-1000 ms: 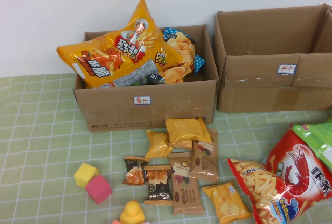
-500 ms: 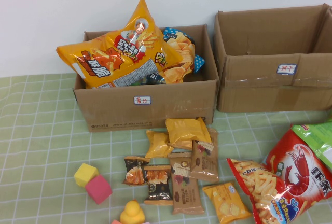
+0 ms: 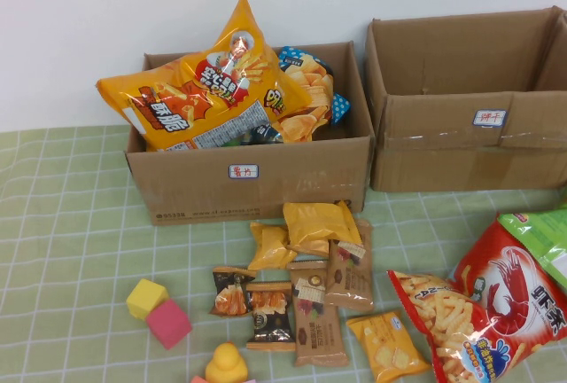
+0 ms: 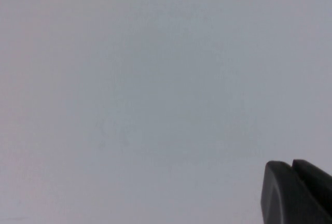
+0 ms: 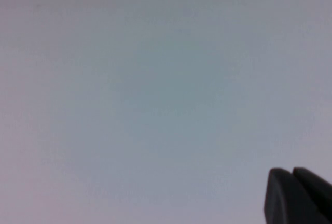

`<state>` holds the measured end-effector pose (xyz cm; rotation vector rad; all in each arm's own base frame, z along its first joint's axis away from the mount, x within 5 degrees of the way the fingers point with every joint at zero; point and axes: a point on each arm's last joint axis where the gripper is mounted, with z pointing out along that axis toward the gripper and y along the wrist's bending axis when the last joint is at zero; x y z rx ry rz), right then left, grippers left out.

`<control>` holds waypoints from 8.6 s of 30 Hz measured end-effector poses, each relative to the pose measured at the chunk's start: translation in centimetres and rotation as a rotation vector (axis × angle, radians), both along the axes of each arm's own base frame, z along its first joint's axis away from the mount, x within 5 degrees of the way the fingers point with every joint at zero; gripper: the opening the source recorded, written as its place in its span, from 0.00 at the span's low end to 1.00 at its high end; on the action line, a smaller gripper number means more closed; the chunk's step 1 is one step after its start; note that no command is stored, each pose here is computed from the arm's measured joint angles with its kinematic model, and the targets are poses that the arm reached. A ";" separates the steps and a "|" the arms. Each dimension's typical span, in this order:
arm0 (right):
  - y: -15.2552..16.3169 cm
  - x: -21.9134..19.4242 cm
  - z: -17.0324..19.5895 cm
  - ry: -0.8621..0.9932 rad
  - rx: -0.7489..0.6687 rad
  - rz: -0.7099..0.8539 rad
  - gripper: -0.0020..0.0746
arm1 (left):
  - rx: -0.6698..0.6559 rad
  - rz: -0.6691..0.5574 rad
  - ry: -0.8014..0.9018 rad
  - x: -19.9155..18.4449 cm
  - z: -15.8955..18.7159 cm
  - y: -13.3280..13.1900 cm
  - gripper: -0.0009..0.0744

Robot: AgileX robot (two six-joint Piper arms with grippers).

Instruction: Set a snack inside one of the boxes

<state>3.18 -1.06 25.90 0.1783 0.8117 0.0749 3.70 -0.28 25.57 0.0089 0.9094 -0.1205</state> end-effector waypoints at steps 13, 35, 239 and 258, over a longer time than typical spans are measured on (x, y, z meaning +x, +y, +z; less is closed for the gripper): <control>0.1 -2.0 7.0 0.102 -0.109 -0.090 0.02 | 0.063 0.025 0.289 -1.3 5.8 0.1 0.01; 3.2 10.9 -0.4 1.329 -0.028 0.417 0.02 | 0.260 0.015 1.163 5.7 -0.2 -0.4 0.01; 4.5 7.0 3.6 1.346 -0.606 0.393 0.04 | -0.023 -0.175 1.267 8.1 -1.1 -2.1 0.01; 3.8 6.0 0.7 1.280 -0.592 0.340 0.04 | 0.308 -0.516 1.549 25.3 -0.9 -9.0 0.01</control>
